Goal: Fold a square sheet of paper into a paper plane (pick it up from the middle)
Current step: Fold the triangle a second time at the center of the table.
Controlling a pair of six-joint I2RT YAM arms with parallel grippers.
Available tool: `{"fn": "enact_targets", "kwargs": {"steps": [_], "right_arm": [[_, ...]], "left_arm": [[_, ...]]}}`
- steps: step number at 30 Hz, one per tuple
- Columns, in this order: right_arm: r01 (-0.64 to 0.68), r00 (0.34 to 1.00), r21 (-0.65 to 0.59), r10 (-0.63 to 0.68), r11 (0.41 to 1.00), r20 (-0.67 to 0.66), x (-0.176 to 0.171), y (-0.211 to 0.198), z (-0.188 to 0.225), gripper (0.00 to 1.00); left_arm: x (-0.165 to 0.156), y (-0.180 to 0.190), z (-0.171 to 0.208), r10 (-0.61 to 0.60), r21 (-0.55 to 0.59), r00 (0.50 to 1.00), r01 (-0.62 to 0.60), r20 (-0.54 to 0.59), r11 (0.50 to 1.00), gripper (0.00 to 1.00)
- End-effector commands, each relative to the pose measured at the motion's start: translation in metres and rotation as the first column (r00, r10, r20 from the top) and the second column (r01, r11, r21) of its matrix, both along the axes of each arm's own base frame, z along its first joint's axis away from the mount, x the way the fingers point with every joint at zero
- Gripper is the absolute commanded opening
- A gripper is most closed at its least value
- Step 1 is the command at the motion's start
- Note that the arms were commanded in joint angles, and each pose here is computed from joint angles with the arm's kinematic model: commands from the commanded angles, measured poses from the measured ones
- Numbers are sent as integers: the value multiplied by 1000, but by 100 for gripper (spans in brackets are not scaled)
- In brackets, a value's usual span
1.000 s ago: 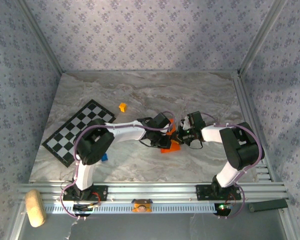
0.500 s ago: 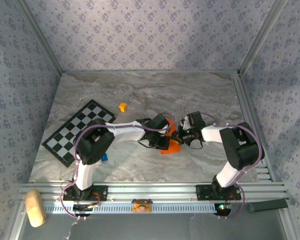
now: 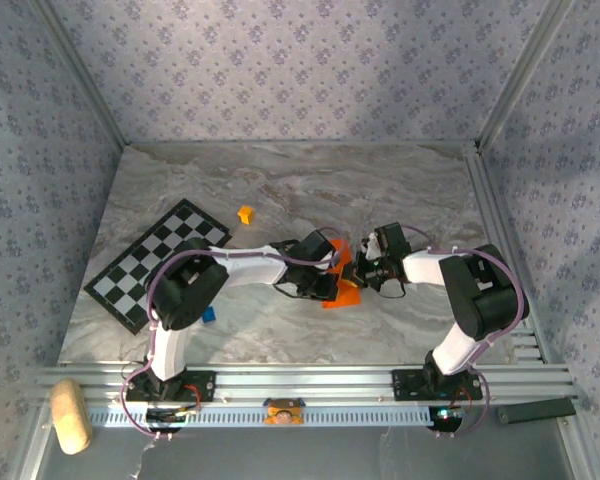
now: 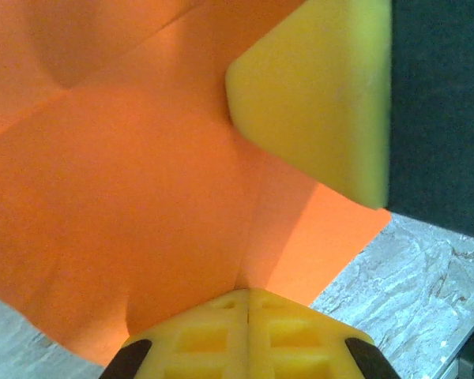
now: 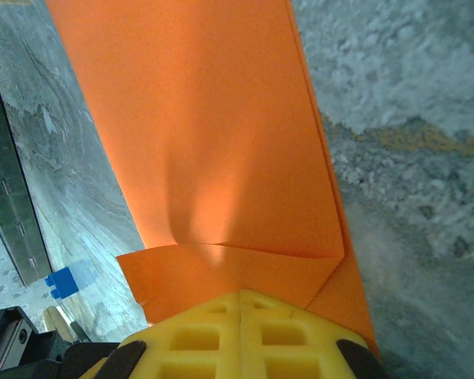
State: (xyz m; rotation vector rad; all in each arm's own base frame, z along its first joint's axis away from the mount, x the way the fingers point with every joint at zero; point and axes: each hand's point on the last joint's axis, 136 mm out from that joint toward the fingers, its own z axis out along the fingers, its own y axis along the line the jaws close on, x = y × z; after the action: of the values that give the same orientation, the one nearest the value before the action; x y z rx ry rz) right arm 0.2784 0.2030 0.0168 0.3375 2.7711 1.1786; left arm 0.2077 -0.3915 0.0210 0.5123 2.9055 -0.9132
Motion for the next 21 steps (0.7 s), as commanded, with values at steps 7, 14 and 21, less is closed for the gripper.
{"fn": "enact_targets", "kwargs": {"steps": [7,14,21], "right_arm": [[36,992,-160,-54,986,-113,-21,-30,-41,0],[35,992,-168,-55,985,-115,-21,-31,-43,0],[34,992,-173,-54,984,-115,-22,-32,-43,0]], "left_arm": [[-15,20,-16,31,40,998,-29,-50,999,4],[-22,27,-19,58,33,996,-56,-73,998,5],[-30,37,-21,63,42,995,-60,-84,997,6]]}}
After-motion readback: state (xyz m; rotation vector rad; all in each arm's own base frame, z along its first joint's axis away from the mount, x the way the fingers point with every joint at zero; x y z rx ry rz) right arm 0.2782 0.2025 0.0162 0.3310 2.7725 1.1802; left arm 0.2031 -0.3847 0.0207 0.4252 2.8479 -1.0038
